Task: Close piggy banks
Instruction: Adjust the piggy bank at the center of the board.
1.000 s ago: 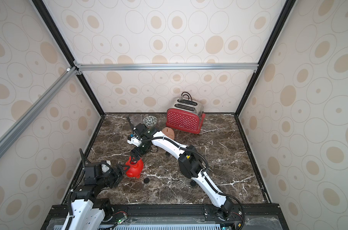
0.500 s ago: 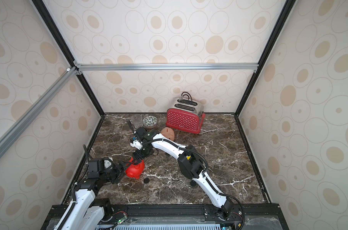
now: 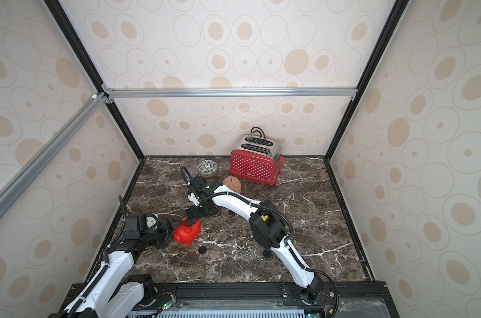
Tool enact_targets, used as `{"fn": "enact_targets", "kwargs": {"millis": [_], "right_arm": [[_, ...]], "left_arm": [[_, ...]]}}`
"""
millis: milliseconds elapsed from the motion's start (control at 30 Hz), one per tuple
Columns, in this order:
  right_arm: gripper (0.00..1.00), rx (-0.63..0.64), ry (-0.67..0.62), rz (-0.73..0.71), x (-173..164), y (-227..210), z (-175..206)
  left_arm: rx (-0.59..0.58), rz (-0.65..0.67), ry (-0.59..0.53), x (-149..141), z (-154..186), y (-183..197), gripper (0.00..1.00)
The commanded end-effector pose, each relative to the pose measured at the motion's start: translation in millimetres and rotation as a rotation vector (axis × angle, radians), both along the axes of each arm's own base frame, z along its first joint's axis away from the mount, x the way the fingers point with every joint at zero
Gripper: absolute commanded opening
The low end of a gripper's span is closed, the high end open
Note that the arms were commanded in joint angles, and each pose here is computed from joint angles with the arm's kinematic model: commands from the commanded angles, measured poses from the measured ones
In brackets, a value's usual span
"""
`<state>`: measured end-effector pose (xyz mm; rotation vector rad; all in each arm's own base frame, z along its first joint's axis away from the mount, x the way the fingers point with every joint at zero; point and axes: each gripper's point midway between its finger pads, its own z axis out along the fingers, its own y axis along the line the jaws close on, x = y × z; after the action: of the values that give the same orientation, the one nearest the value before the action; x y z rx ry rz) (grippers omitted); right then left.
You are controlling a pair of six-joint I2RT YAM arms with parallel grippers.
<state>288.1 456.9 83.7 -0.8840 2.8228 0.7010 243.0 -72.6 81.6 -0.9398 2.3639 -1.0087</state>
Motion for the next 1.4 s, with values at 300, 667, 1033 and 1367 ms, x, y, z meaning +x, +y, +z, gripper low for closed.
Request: {"fn": "enact_targets", "kwargs": {"millis": [300,667,1033,1367], "right_arm": [[0.99,0.040,-0.121,-0.104,11.8,-17.6,56.5],[0.93,0.029,-0.153,-0.143,59.2,-9.4,46.7],[0.91,0.118,-0.101,-0.106,73.1,24.6,27.8],[0.89,0.160,-0.036,-0.087,65.3,36.2,9.3]], "left_arm": [[0.083,-0.030,-0.059,35.9,14.5,8.1,0.91],[0.107,-0.065,-0.043,32.7,15.2,7.6,0.94],[0.128,-0.023,-0.004,-14.2,19.1,11.8,0.99],[0.000,-0.057,-0.016,-41.0,23.9,-10.8,0.99]]}}
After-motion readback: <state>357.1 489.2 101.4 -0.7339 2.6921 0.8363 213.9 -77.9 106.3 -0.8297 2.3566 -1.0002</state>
